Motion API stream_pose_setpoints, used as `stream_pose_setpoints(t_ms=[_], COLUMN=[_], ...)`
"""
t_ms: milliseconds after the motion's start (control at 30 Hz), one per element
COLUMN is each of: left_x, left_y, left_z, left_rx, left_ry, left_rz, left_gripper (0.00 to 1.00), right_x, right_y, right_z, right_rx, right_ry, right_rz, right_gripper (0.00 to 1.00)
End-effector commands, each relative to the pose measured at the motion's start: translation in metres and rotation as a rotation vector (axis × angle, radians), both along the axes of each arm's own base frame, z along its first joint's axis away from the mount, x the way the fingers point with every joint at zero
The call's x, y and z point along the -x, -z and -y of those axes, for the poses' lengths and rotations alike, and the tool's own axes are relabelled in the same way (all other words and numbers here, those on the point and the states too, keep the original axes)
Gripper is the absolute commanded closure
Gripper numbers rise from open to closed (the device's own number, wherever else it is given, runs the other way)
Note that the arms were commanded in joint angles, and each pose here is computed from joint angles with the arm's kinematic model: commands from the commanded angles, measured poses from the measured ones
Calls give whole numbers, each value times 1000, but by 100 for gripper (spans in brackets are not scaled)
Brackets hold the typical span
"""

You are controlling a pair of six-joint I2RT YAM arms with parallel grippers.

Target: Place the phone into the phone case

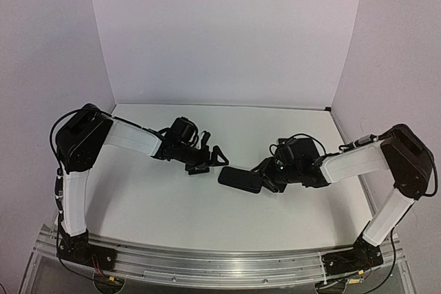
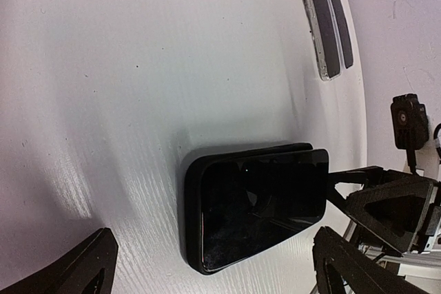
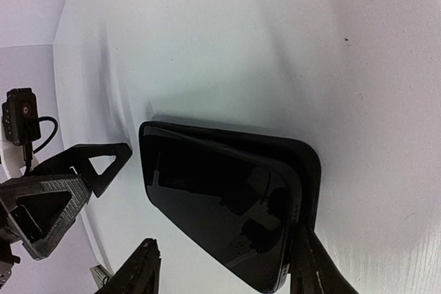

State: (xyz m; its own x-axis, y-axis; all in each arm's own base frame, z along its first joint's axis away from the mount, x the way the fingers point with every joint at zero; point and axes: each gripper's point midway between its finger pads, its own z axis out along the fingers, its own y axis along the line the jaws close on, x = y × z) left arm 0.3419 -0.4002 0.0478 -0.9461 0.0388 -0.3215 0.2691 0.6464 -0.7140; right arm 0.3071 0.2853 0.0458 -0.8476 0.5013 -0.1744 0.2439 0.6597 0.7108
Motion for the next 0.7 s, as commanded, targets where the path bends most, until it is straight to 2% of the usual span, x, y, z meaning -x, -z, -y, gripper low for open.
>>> stream_pose_setpoints(t_ms=[0, 300, 533, 667], left_x=[9, 7, 10, 12], left_y=[12, 12, 16, 22], left_z=[-11, -4, 10, 13], left_rx=[-67, -88, -79, -99], left_ry=[10, 53, 108, 122], left_rz=[-47, -45, -65, -77], left_gripper=[0, 0, 1, 8], right_x=[2, 14, 0, -6], right_y=[-28, -23, -20, -14], right_z=[-5, 23, 14, 3], right_rx=[-13, 91, 128, 128], right_ry=[-29, 20, -4, -39], right_rz=[1, -25, -15, -32], right_gripper=[47, 48, 58, 63])
